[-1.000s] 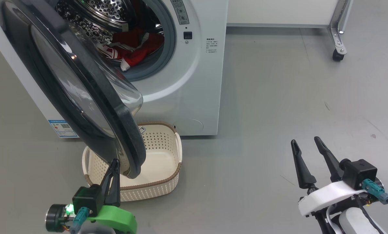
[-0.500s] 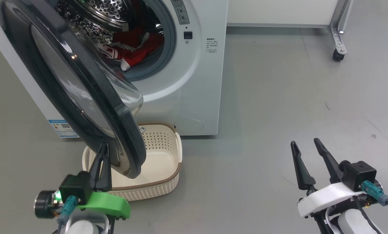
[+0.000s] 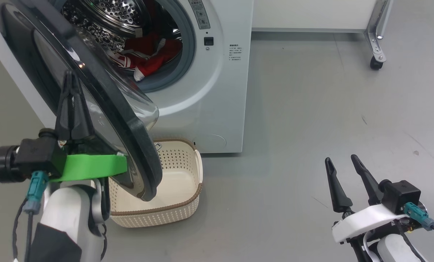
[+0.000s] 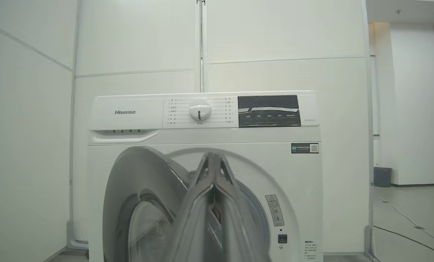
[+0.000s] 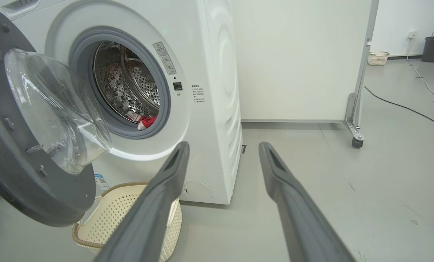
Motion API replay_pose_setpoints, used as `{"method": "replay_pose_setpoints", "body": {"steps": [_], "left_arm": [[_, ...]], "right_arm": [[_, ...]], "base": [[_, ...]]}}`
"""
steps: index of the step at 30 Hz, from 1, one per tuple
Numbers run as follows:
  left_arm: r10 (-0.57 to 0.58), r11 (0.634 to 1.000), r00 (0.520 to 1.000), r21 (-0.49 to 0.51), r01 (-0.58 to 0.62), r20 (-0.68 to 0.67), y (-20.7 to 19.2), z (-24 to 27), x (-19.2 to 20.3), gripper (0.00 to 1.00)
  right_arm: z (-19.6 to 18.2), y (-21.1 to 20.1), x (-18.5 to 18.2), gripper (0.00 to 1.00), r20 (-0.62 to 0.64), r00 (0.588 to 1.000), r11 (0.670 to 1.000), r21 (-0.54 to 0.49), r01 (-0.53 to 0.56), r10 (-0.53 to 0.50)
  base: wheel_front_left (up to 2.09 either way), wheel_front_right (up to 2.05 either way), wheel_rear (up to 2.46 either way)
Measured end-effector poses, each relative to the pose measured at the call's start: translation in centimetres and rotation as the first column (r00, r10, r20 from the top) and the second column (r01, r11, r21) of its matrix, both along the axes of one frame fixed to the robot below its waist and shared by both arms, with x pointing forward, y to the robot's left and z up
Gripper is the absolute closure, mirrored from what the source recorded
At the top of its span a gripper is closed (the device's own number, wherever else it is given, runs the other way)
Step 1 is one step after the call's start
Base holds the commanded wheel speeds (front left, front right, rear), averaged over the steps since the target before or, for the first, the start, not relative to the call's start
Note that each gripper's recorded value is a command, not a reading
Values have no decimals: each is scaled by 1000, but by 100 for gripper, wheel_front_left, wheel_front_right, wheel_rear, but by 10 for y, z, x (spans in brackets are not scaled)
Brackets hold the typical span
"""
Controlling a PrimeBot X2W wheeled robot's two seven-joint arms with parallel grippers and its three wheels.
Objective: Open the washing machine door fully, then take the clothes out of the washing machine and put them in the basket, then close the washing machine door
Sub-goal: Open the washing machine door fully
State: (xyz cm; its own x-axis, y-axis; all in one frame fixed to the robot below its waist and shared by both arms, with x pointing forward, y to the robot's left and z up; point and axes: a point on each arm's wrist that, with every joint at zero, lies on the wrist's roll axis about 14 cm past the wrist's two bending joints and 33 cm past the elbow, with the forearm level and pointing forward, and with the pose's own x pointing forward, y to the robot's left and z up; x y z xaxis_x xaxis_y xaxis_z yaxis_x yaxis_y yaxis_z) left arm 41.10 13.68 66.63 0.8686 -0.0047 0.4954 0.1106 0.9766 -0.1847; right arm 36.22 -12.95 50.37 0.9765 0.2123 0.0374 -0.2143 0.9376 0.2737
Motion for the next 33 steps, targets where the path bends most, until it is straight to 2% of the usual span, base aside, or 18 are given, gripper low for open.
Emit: {"method": "replay_pose_setpoints", "body": {"steps": [6, 11, 22, 27, 33], "left_arm": [[-51, 997, 991, 56, 44, 126, -24, 42, -2, 100], [-111, 992, 985, 80, 101, 135, -46, 46, -1, 100], [-238, 964, 966, 101, 248, -105, -90, -18, 8, 100], [-251, 956, 935, 87, 279, -249, -97, -65, 7, 100], [-269, 942, 877, 78, 325, -398, -109, -114, 3, 100]], "right_arm": [[-1, -1, -1, 0, -1, 1000, 1000, 3, 3, -3], [-2, -2, -3, 0, -4, 1000, 1000, 3, 11, -11], [-4, -4, -7, 0, -9, 1000, 1000, 13, 23, -23], [-7, 1, -11, 0, -16, 1000, 1000, 20, 6, -6], [-9, -5, -15, 0, -23, 999, 999, 20, 32, -31]], "base": [[0, 0, 0], [0, 0, 0], [0, 0, 0], [0, 0, 0], [0, 0, 0]]}}
